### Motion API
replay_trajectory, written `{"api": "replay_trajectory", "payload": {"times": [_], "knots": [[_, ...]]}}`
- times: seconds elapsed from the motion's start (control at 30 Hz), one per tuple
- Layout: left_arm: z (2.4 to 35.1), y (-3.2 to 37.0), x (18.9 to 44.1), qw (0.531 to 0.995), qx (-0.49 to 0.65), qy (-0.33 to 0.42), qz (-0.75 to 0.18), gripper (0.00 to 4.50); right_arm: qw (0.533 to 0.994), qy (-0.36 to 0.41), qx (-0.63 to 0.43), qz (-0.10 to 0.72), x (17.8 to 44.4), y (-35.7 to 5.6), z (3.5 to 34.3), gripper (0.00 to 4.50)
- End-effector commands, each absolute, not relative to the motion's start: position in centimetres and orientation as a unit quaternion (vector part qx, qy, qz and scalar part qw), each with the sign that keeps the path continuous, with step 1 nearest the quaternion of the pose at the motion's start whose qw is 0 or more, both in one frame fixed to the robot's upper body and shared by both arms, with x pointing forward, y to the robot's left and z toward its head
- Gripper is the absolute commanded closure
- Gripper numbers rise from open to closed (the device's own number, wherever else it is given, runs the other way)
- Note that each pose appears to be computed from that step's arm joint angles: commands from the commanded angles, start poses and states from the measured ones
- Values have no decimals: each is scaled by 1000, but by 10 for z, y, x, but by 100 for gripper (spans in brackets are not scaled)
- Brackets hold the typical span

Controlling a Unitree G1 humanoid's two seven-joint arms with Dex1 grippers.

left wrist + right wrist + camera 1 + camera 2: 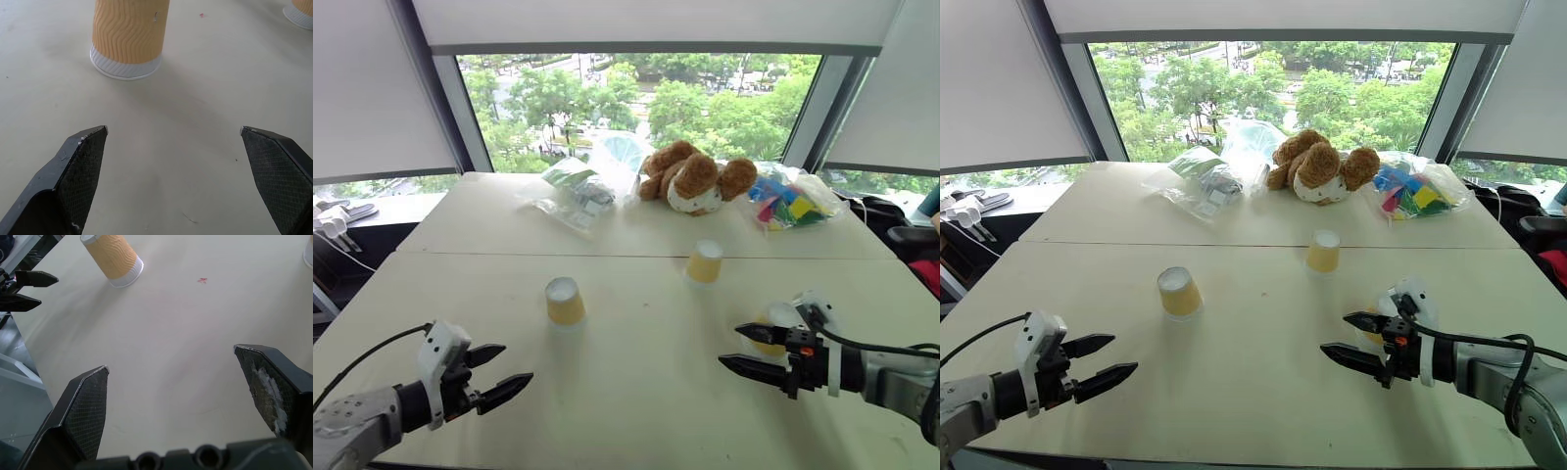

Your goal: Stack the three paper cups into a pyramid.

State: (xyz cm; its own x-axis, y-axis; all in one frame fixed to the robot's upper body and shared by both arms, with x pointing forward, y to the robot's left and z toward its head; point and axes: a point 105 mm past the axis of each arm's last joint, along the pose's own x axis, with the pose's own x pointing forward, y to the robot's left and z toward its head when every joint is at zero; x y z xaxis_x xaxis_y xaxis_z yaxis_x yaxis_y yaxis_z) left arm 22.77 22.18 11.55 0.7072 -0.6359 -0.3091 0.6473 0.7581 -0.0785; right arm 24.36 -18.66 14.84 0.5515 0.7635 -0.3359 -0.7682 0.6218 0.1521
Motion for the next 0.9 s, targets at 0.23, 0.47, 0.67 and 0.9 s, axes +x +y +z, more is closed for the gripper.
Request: {"api": "replay_trajectory", "payload": {"times": [0.23, 0.47, 0.67, 0.9], "knots": [[132, 215, 231, 923, 26, 134, -360, 0, 882, 163, -13, 441, 246, -181, 156, 5], [140, 208, 238, 917, 37, 125, -376, 0, 889, 145, -9, 433, 250, -180, 160, 5], [161, 198, 244, 901, 32, 108, -420, 0, 911, 112, -9, 398, 257, -189, 169, 5], [181, 180, 247, 860, 56, 113, -494, 0, 961, 15, -10, 276, 262, -227, 206, 5]]}}
